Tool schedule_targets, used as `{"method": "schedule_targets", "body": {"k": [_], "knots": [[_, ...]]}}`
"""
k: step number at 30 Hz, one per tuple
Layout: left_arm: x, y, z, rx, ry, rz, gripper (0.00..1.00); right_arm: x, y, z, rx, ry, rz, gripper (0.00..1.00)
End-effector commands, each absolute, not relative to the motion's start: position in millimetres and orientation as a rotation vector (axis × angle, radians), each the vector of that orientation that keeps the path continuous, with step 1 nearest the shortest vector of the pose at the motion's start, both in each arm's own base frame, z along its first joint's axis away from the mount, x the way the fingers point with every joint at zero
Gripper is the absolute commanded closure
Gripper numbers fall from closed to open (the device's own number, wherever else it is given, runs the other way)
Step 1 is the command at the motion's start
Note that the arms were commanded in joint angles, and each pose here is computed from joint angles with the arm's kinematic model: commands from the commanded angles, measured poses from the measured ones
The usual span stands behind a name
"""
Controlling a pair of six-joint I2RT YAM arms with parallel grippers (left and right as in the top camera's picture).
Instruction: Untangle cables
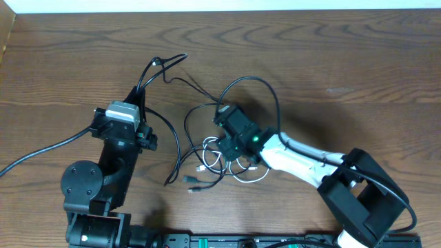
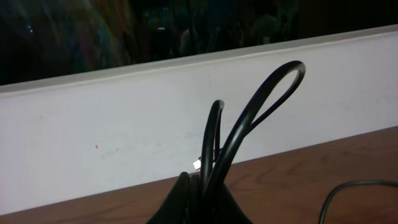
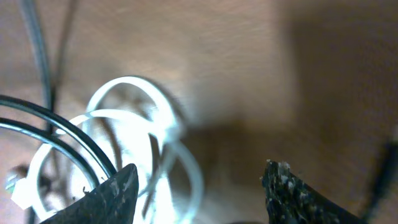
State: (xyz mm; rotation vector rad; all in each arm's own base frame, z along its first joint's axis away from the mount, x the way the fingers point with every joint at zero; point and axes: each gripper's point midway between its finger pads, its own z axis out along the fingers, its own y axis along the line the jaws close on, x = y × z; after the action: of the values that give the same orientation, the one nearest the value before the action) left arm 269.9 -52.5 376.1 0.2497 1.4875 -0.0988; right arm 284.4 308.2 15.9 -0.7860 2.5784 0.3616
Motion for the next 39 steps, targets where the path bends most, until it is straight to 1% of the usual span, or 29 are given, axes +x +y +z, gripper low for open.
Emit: {"method": "schedule_targets", "body": {"k": [1,5,9,21,29,39], "knots": [[265,-49,392,0.246,1.448,-0.071,0.93,267,322,19,-0.844,2.568,0.406,0.38],[265,-49,392,0.245,1.448,-0.071,0.93,259,329,20,-0.877,2.551,0.399,0.37],[265,-49,392,0.245,1.448,-0.071,0.93,264,326,20,-0.865,2.528,0.330,0.38],[265,-50,392,0.252,1.447,-0.077,0.93,271,320,15,-0.872,2.523,0.289,0.59],[265,-50,392,0.252,1.447,-0.077,0.93,269,319,8,-0.861,2.545,0.285,0.58],[265,-50,392,0.251,1.447,-0.077,0.93,263,327,-12,-0.891,2.562,0.300,0.59]]}}
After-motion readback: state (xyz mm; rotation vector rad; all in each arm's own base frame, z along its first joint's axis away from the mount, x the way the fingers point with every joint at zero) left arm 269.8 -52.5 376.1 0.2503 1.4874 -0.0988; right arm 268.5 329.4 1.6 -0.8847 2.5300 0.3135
